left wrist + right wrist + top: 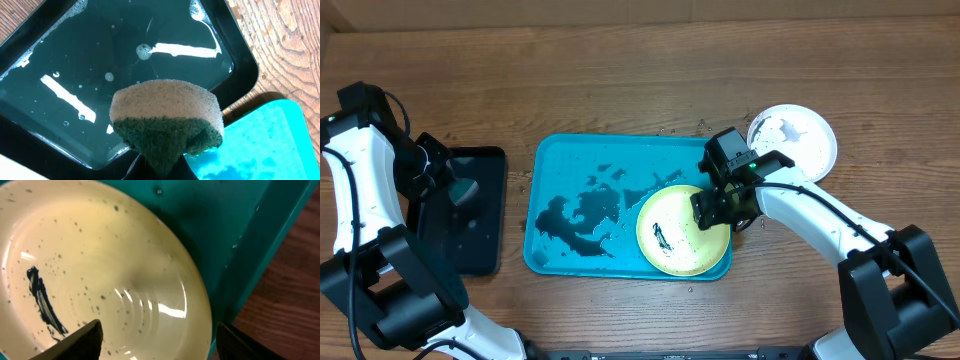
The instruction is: Clean dirty plates on tray and stack at the side
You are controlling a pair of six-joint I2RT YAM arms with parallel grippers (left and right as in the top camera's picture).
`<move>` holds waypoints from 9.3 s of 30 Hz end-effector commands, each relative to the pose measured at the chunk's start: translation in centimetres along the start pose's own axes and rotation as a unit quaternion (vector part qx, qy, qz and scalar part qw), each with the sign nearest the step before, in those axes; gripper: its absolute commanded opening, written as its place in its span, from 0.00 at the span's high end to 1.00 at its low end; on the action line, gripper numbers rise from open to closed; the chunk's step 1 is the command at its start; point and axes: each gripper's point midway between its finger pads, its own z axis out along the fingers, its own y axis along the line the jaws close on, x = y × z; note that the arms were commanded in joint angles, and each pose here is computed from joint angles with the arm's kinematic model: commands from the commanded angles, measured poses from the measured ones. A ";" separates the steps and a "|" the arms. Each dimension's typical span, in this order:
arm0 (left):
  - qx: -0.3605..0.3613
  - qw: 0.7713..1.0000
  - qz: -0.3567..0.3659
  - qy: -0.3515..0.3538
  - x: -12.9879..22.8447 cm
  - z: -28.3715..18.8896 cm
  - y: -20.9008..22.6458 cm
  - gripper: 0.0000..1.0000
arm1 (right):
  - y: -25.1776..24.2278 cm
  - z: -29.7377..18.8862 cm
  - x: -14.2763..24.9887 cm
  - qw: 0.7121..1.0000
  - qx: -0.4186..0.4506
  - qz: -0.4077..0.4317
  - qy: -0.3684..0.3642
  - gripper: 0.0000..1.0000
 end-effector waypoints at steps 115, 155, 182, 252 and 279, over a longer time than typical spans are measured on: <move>0.006 0.918 0.396 0.029 27.3 13.0 -14.6 0.96 | 5.4 4.8 -0.7 0.978 -0.072 0.193 -0.032 0.96; 0.029 0.921 0.376 0.094 27.5 13.9 -13.9 0.96 | 5.3 4.8 -0.7 0.978 -0.071 0.191 -0.032 0.96; -0.194 0.903 0.350 -0.155 15.4 4.1 -12.2 0.96 | 6.2 3.7 -2.1 0.980 -0.083 0.174 -0.043 0.96; -0.032 0.997 -0.052 -0.040 -1.6 6.8 3.4 0.00 | 12.3 -26.5 -7.3 0.705 0.569 -0.255 -0.337 0.96; -0.032 0.997 -0.052 -0.040 -1.6 6.8 3.4 0.00 | 2.1 -17.3 -10.4 0.926 0.264 0.110 -0.244 0.96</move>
